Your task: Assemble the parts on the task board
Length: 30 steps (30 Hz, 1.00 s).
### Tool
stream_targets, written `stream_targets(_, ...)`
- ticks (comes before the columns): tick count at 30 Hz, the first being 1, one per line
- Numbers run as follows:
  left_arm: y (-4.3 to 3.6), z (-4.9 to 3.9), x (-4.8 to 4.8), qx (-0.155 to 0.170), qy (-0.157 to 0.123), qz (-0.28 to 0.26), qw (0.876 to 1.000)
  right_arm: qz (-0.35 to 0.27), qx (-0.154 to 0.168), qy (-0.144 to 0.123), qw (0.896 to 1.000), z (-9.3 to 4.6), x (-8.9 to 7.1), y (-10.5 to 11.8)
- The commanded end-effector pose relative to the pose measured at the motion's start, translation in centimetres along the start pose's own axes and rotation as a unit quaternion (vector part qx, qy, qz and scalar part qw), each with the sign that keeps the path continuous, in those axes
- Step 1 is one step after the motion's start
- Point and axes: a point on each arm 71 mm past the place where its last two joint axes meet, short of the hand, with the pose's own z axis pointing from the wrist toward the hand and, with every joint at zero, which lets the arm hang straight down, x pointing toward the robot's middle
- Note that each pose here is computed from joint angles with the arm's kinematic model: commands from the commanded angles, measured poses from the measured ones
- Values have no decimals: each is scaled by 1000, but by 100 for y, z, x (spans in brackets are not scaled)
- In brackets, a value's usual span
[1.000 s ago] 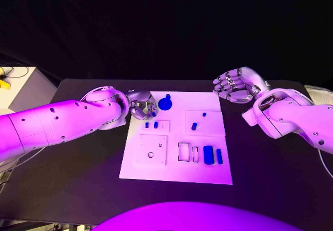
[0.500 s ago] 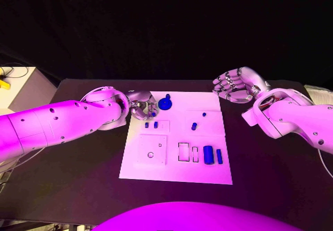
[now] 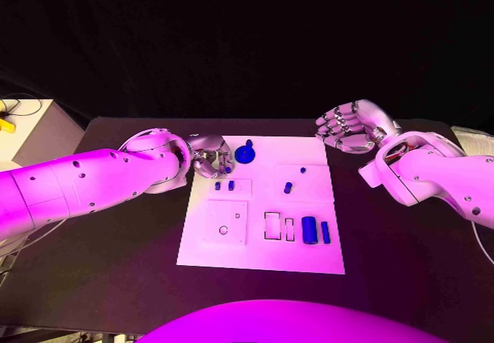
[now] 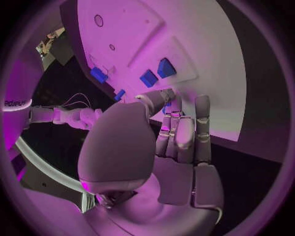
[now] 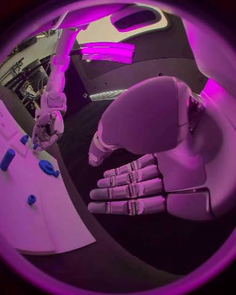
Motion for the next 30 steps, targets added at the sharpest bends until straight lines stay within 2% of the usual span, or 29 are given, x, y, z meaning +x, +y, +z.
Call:
stream_targets(1,-6,-2,1,3,-2,-4,1000,0,-4,7,1000,0,13,6)
stream_targets(19,10,-10,-17,2,-10,-11,1000,0,-3,8,1000,0,21,0)
stream_targets(26,41,-24,-33,-2,-13,-16,1000,1,-2,10,1000,-1,31,-4)
stream_targets(30,88,-50,-53,-5,-17,-23,1000,-1,-1,13,1000,-1,39,-6)
